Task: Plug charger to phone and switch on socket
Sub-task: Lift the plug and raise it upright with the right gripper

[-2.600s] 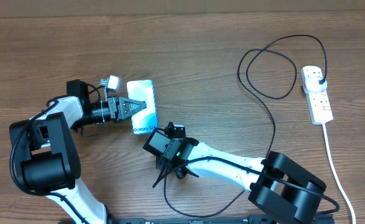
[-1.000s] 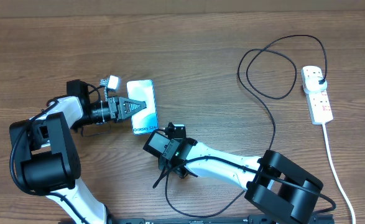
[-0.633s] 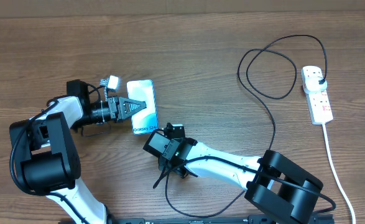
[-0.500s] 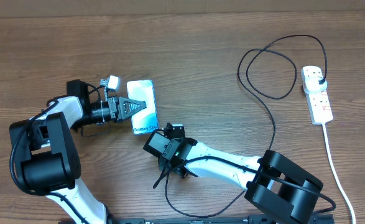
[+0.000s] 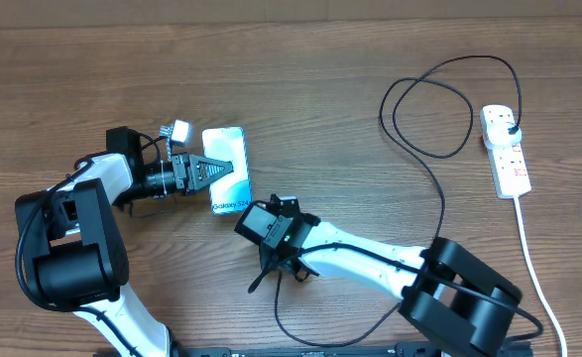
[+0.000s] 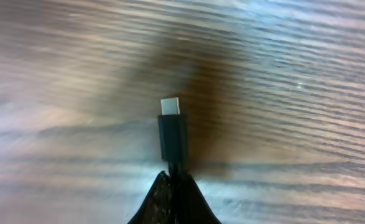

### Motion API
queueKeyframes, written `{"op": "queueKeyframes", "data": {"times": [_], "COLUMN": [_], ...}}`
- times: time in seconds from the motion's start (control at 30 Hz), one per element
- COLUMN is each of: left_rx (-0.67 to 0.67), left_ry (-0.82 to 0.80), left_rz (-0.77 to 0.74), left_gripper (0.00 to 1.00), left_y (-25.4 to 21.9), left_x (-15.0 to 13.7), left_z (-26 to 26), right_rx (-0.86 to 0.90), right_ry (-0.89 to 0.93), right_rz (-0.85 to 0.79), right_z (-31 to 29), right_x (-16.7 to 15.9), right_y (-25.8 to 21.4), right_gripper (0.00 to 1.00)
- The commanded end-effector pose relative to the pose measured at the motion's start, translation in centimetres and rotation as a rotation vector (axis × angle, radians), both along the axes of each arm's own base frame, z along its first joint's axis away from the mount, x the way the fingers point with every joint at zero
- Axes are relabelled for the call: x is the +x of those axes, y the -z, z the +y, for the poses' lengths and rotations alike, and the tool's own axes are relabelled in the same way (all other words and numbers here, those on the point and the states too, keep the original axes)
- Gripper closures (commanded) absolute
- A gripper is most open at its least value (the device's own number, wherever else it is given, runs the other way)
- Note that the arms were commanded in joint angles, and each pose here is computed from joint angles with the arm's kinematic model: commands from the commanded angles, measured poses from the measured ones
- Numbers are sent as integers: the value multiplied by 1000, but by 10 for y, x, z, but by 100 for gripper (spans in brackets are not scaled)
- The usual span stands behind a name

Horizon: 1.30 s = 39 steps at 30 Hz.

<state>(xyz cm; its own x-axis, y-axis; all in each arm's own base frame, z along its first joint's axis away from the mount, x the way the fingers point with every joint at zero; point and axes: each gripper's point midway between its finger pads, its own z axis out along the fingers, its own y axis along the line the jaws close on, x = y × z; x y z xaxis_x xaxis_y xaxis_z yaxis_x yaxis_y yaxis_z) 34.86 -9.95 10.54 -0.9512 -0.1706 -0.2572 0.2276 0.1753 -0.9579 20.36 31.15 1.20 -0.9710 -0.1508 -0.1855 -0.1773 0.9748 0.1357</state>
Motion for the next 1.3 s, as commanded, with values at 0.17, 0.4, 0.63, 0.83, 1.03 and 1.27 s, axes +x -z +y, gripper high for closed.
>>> {"op": "queueKeyframes", "data": {"times": [0.17,0.4,0.63,0.83,1.03,1.27], "left_rx": [-36,-43,-53,-58,-62,-62], "left_ry": [-3,-9,-10,-13,-12,-12], "left_rz": [-41,-8,1,25,25,24], "left_gripper": [96,96,96,96,96,96], "left_y": [-15,-15,-16,-16,-17,-17], "left_x": [2,5,5,5,5,5], "left_z": [1,1,1,1,1,1], "right_rx": [322,405,332,384,410,410], "right_ry": [-384,-437,-218,-204,-204,-192], "right_rz": [84,56,-62,-116,-131,-134], "right_z": [47,69,60,70,75,73], "right_x": [-45,-69,-52,-40,-37,-32], "right_y": [-70,-56,-36,-46,-50,-50], "right_gripper": [96,96,96,96,96,96]}}
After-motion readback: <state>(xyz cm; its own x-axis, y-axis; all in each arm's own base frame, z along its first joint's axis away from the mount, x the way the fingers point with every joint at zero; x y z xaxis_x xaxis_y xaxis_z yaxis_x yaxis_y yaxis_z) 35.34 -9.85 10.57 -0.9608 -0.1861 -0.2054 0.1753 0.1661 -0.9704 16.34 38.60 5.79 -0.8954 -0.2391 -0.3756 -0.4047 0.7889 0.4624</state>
